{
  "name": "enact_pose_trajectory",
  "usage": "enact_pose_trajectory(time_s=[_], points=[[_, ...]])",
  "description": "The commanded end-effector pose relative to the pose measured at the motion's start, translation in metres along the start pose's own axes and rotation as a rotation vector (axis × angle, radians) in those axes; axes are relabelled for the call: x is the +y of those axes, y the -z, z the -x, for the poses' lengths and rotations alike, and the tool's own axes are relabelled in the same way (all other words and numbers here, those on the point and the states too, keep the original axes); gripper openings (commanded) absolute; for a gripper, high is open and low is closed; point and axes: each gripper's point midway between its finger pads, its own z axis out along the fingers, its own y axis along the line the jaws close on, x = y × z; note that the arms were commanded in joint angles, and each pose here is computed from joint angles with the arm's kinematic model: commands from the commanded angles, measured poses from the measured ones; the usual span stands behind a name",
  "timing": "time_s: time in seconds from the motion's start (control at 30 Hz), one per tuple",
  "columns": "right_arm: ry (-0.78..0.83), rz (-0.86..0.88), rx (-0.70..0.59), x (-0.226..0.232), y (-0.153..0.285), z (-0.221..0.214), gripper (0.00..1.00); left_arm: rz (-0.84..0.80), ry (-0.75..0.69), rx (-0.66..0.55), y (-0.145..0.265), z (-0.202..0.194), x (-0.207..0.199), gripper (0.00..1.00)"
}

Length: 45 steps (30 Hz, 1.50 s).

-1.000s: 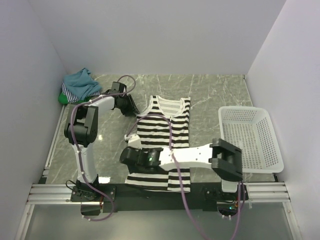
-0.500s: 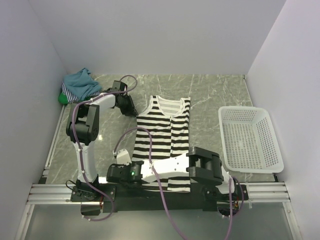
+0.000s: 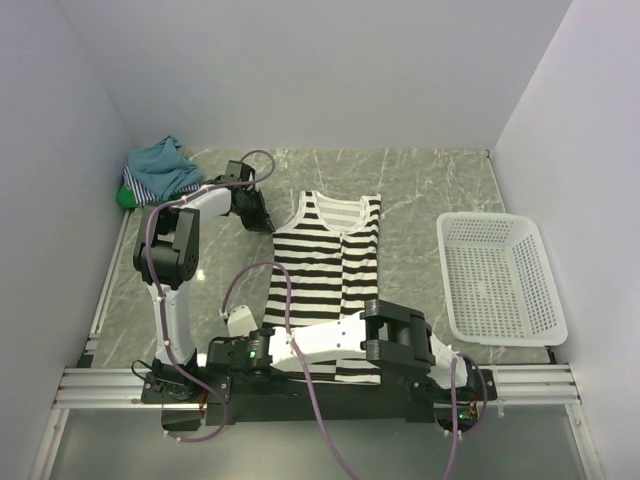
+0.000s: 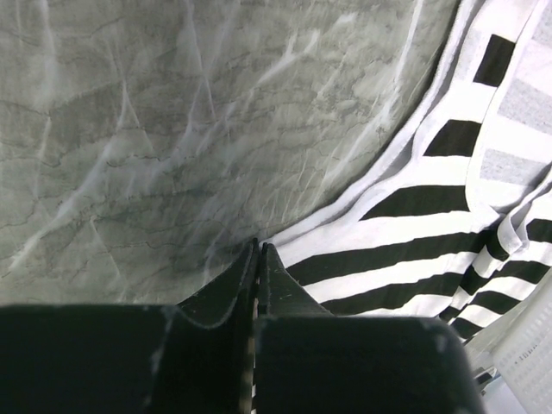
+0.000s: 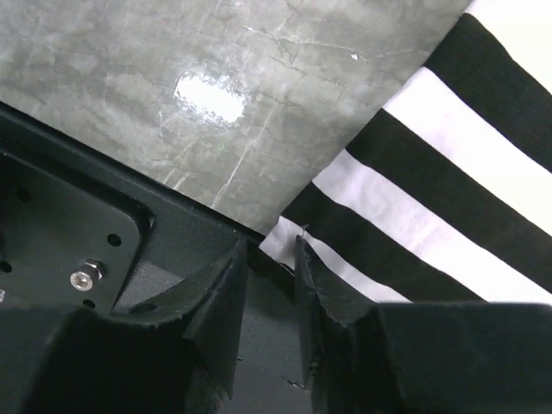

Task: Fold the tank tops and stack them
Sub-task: Fold the tank top

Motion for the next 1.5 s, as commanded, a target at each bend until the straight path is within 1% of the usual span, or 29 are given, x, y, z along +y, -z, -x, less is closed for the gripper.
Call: enact_pose_trajectory(time_s=[0.0,0.03,0.07,0.13,0.17,0.27,0.53,0.6,0.83,1.0,1.2,1.47], points=[[-0.002,-0.05,0.001,-0.003,-0.001,0.0,0.35,0.021,-0.017,0.012,-0.005,-0.001,0.005,0.04],[0.002,-0.056,0.003,-0.004,-0.002,0.0,0.34,0.021,-0.019,0.01,-0.005,0.0,0.005,0.04],[0.001,-0.055,-0.001,-0.003,-0.001,0.001,0.28,0.021,-0.019,0.01,-0.005,0.0,0.005,0.03],[0.001,-0.059,-0.002,-0.004,-0.001,0.002,0.22,0.02,-0.019,0.011,-0.005,0.0,0.005,0.01],[-0.001,-0.059,-0.003,-0.004,-0.001,0.002,0.14,0.017,-0.018,0.011,-0.005,0.0,0.004,0.01],[-0.002,-0.071,-0.009,-0.005,0.001,0.004,0.0,0.012,-0.017,0.012,-0.006,0.0,0.003,0.01],[-0.029,-0.07,-0.054,-0.009,0.017,0.018,0.0,-0.016,-0.021,-0.003,-0.001,0.003,-0.004,0.01],[-0.042,-0.067,-0.07,-0.012,0.019,0.02,0.0,-0.03,-0.023,-0.023,0.005,0.007,-0.009,0.01],[-0.094,-0.004,-0.132,-0.014,0.048,0.038,0.0,-0.046,-0.024,-0.094,0.024,0.022,-0.02,0.01],[-0.127,0.021,-0.157,-0.021,0.062,0.043,0.0,-0.045,-0.023,-0.143,0.042,0.034,-0.028,0.01],[-0.18,0.034,-0.167,-0.034,0.074,0.041,0.0,-0.114,-0.011,-0.183,0.059,0.041,-0.053,0.01],[-0.277,0.018,-0.152,-0.065,0.078,0.024,0.0,-0.147,-0.035,-0.181,0.052,0.029,-0.089,0.01]])
